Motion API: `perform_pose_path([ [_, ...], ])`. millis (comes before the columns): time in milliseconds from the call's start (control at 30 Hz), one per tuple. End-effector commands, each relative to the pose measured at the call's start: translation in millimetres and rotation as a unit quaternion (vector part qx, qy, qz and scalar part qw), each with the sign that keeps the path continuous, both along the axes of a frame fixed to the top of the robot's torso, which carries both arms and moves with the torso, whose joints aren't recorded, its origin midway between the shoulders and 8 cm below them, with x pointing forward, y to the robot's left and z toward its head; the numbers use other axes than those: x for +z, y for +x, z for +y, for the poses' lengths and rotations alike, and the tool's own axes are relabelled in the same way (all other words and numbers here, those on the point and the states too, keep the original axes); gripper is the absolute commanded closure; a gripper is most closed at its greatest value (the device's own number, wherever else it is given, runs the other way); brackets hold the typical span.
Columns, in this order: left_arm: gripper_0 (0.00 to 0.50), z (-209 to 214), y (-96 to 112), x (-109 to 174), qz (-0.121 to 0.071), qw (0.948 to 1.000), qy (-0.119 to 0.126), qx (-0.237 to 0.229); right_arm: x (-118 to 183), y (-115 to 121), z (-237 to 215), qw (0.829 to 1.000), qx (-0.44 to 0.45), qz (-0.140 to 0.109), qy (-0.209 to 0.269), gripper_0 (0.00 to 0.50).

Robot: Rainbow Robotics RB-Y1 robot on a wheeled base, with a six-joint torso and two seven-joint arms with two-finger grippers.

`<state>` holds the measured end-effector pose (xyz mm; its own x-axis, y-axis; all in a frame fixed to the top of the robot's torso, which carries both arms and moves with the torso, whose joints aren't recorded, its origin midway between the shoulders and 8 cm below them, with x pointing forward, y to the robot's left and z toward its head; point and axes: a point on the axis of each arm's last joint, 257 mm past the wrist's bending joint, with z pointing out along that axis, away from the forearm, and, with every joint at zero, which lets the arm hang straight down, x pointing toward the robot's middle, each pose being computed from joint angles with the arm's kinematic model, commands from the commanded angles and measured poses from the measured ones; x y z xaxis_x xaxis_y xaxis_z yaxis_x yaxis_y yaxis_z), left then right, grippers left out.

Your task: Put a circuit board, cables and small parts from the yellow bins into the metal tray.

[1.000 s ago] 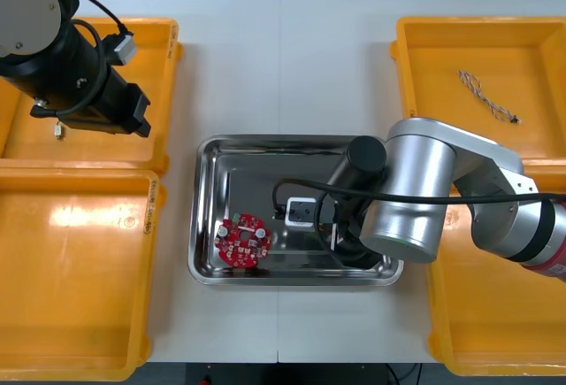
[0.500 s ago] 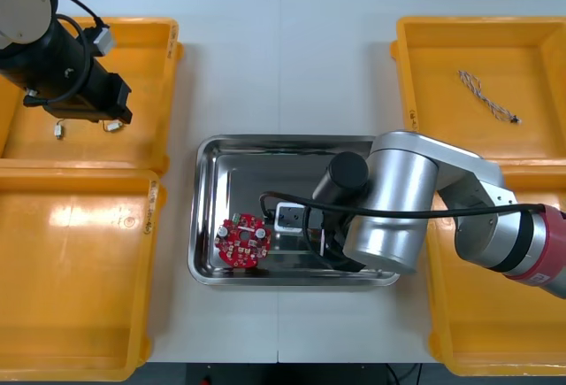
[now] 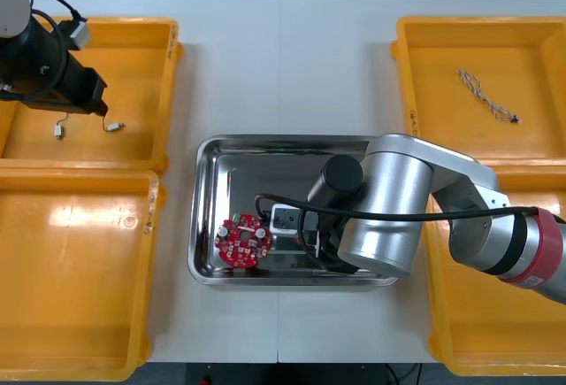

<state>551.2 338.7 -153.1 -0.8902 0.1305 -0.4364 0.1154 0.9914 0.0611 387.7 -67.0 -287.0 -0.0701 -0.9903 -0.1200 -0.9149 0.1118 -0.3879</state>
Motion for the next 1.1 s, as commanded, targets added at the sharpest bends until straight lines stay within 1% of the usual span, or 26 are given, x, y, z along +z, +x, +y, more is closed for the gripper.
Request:
perform_pose_path([
  [33,0.000,31.9,17.8,57.8,-0.059,0.9979,0.027,0.007,-2.0,-5.4,4.6,1.000,0.003,0.002,0.001,0.000],
  [100,0.000,41.5,18.6,62.1,-0.064,0.9972,0.036,0.017,-2.2,-5.0,2.7,1.000,0.001,0.002,0.000,0.000],
  [133,0.000,48.8,18.7,64.2,-0.066,0.9965,0.046,0.022,-1.4,-4.5,2.6,1.000,0.000,0.001,0.000,0.000],
  [200,0.000,59.8,18.5,63.1,-0.065,0.9956,0.058,0.035,-0.5,-3.6,1.5,1.000,-0.003,0.000,-0.001,0.000],
  [267,0.000,66.8,18.3,62.3,-0.064,0.9953,0.059,0.043,2.1,-1.4,0.0,1.000,-0.007,-0.002,0.000,0.000],
  [300,0.000,71.7,17.3,58.7,-0.059,0.9956,0.055,0.049,5.6,0.2,-0.6,1.000,-0.010,-0.003,0.002,0.000],
  [367,0.000,76.7,17.5,57.8,-0.059,0.9956,0.050,0.054,10.3,2.9,-4.3,1.000,-0.018,-0.004,0.000,0.000],
  [400,0.000,81.3,16.7,54.5,-0.055,0.9955,0.050,0.058,14.2,3.5,-5.3,1.000,-0.022,-0.003,0.002,0.000],
  [500,0.000,91.8,16.0,55.4,-0.055,0.9945,0.058,0.068,28.3,7.5,-9.5,0.999,-0.035,-0.005,0.007,0.000],
  [567,0.000,96.6,14.9,53.4,-0.053,0.9942,0.058,0.073,35.2,8.4,-12.9,0.999,-0.044,-0.003,0.010,0.000],
  [633,0.000,101.2,15.3,53.7,-0.055,0.9942,0.048,0.078,42.2,8.9,-16.5,0.998,-0.055,0.007,0.016,0.000],
  [667,0.000,101.2,15.3,53.7,-0.055,0.9942,0.048,0.078,42.2,8.9,-16.5,0.998,-0.055,0.007,0.016,0.000],
  [700,0.000,105.2,16.0,54.1,-0.056,0.9946,0.050,0.072,51.1,10.5,-19.1,0.997,-0.066,0.015,0.026,0.000],
  [733,0.000,108.7,15.4,50.8,-0.053,0.9949,0.049,0.071,57.8,11.4,-21.7,0.997,-0.074,0.020,0.030,0.000],
  [800,0.000,112.5,16.3,49.8,-0.056,0.9952,0.044,0.067,69.1,13.0,-25.4,0.995,-0.086,0.027,0.036,0.000],
  [867,0.000,113.9,16.8,46.6,-0.054,0.9957,0.041,0.063,79.8,14.5,-30.0,0.994,-0.095,0.032,0.039,0.000],
  [900,0.000,115.3,18.9,46.1,-0.057,0.9957,0.042,0.059,86.2,14.1,-35.1,0.993,-0.105,0.038,0.038,0.000],
  [1000,0.000,114.6,24.5,43.9,-0.065,0.9956,0.042,0.054,97.9,16.2,-45.8,0.991,-0.125,0.040,0.036,0.000],
  [1033,0.000,113.6,26.0,42.0,-0.066,0.9957,0.040,0.052,102.8,19.2,-46.3,0.990,-0.129,0.036,0.042,0.000],
  [1100,0.000,109.6,31.4,39.9,-0.074,0.9955,0.034,0.048,117.2,28.9,-50.6,0.988,-0.142,0.023,0.055,0.000],
])
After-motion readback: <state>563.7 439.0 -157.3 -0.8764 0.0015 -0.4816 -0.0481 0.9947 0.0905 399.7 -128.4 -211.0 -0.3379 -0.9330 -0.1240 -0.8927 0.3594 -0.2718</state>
